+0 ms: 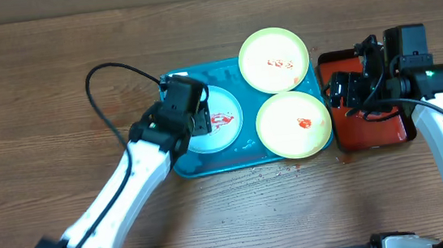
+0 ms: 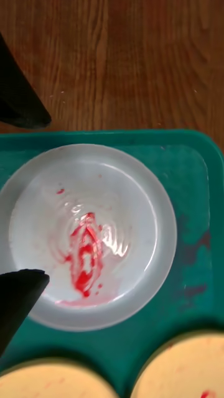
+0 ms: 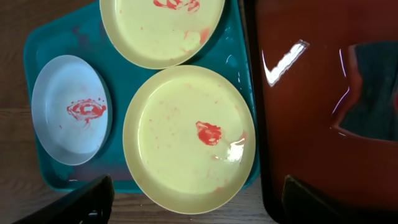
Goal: Clean dirty plates on tray and stack at the side
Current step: 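Move the left gripper to the white plate's left rim and grip it, then lower the right gripper into the red tray and grasp the sponge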
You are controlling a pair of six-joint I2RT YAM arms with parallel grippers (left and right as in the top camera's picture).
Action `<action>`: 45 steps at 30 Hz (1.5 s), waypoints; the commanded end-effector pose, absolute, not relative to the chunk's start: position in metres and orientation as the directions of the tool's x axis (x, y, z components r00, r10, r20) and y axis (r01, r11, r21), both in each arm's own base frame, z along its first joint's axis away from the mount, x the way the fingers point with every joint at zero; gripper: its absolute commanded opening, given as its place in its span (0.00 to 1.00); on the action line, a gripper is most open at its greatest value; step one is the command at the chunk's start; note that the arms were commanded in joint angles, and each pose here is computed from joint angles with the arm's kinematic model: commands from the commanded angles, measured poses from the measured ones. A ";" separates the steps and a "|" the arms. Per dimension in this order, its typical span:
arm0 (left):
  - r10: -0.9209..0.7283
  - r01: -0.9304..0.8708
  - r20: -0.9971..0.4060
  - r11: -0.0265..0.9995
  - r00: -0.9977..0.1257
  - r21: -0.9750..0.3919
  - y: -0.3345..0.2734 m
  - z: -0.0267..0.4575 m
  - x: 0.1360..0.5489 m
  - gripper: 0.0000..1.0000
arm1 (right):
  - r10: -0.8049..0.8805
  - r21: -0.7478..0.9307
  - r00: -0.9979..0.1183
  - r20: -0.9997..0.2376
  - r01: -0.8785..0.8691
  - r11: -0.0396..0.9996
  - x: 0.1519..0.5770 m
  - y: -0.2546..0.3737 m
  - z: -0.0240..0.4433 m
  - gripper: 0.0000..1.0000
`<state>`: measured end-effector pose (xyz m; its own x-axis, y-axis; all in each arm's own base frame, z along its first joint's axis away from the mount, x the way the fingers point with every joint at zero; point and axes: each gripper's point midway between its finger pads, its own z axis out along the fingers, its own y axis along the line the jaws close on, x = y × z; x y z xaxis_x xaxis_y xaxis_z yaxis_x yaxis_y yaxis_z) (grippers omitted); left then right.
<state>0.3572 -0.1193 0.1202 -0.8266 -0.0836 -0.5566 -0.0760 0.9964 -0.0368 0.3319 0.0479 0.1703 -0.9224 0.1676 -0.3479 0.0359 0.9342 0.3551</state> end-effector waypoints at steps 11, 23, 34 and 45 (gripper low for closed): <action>-0.152 -0.113 -0.364 0.985 -0.919 -0.127 -0.092 0.075 0.416 0.60 | 0.159 0.359 -0.915 -0.371 0.017 0.933 0.336 0.051 0.179 0.88; -0.113 -0.092 -0.224 0.991 -0.968 -0.101 -0.098 0.036 0.400 0.50 | 0.159 0.359 -0.913 -0.375 0.015 0.933 0.337 0.051 0.179 0.87; -0.085 -0.072 -0.167 0.994 -0.982 -0.082 -0.099 0.020 0.391 0.36 | 0.158 0.359 -0.914 -0.373 0.015 0.933 0.337 0.051 0.179 0.86; -0.084 -0.076 -0.133 0.995 -0.987 -0.068 -0.096 0.016 0.381 0.37 | 0.159 0.359 -0.918 -0.363 0.019 0.933 0.335 0.051 0.177 0.84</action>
<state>0.3805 -0.0916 0.0188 -0.9842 -0.1086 -0.1400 -0.1003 0.9928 -0.0650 0.3305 0.0480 0.1698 -0.9247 0.1677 -0.3418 0.0380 0.9340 0.3553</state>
